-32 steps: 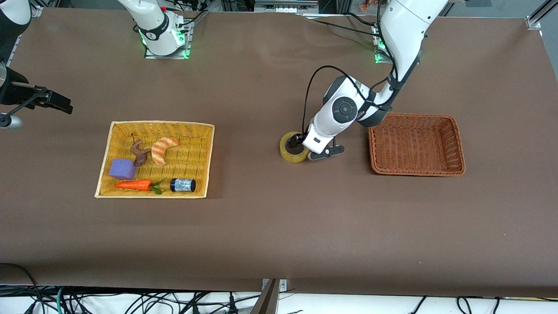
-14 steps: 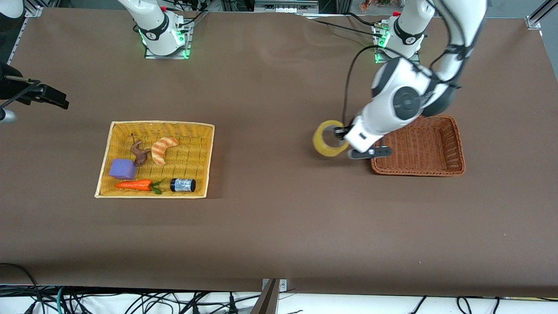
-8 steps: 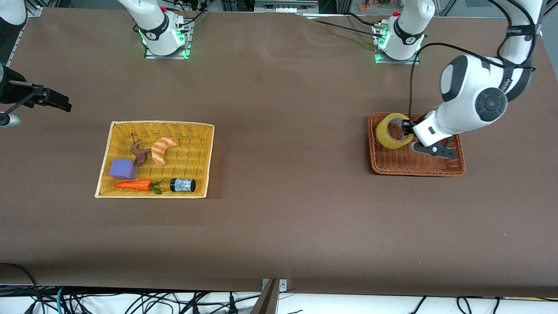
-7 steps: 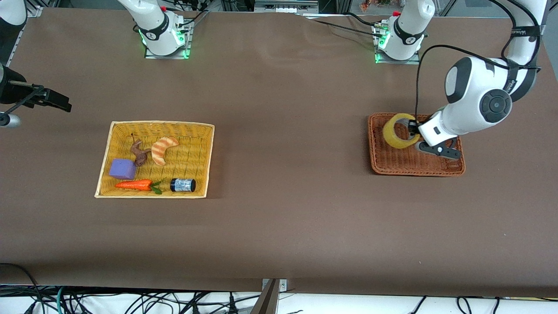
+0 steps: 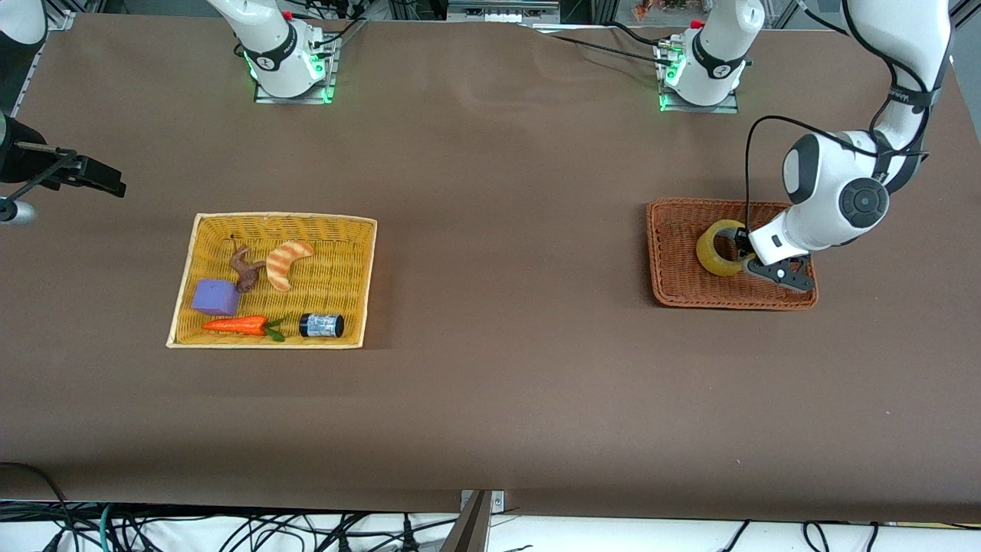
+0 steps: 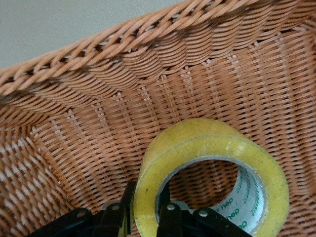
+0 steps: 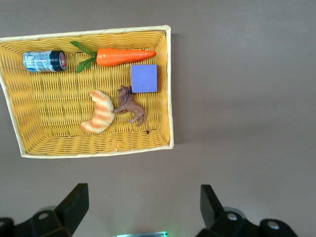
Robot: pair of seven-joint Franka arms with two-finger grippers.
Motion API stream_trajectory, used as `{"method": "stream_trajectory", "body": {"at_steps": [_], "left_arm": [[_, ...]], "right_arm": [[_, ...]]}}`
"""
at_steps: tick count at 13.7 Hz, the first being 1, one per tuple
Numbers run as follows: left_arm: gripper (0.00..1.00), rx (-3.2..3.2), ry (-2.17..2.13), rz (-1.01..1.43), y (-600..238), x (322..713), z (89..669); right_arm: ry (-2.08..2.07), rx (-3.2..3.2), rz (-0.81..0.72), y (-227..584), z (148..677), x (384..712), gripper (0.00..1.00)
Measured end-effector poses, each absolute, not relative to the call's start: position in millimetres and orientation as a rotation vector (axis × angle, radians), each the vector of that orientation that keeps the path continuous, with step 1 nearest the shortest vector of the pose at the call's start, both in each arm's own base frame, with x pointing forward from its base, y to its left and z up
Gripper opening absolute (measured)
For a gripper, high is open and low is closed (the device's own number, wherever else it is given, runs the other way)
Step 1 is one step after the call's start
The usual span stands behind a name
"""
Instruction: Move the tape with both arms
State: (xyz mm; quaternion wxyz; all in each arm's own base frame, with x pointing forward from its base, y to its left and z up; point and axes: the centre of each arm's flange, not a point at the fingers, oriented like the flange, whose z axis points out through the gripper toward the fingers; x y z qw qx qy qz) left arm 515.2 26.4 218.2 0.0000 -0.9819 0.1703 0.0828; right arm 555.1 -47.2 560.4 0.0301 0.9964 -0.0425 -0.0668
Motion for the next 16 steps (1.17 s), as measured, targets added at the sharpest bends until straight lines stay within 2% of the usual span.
{"method": "stream_trajectory", "body": {"at_steps": [2,5,8,12,16], "left_arm": [[0.37,-3.084,0.542,0.258,25,516,219],[0.67,-3.086,0.543,0.242,24,518,235],[0.98,-3.096,0.552,0.176,20,516,320],[1.00,-3.085,0.597,-0.056,2,498,447],[1.00,-3.090,0.608,-0.056,-12,512,563]], "right_arm": [[-0.131,3.072,-0.205,-47,560,555,1.00],[-0.131,3.073,-0.204,-47,561,555,1.00],[-0.133,3.074,-0.203,-48,561,556,1.00],[-0.134,3.074,-0.202,-48,561,556,1.00],[-0.134,3.075,-0.202,-48,561,556,1.00]]}}
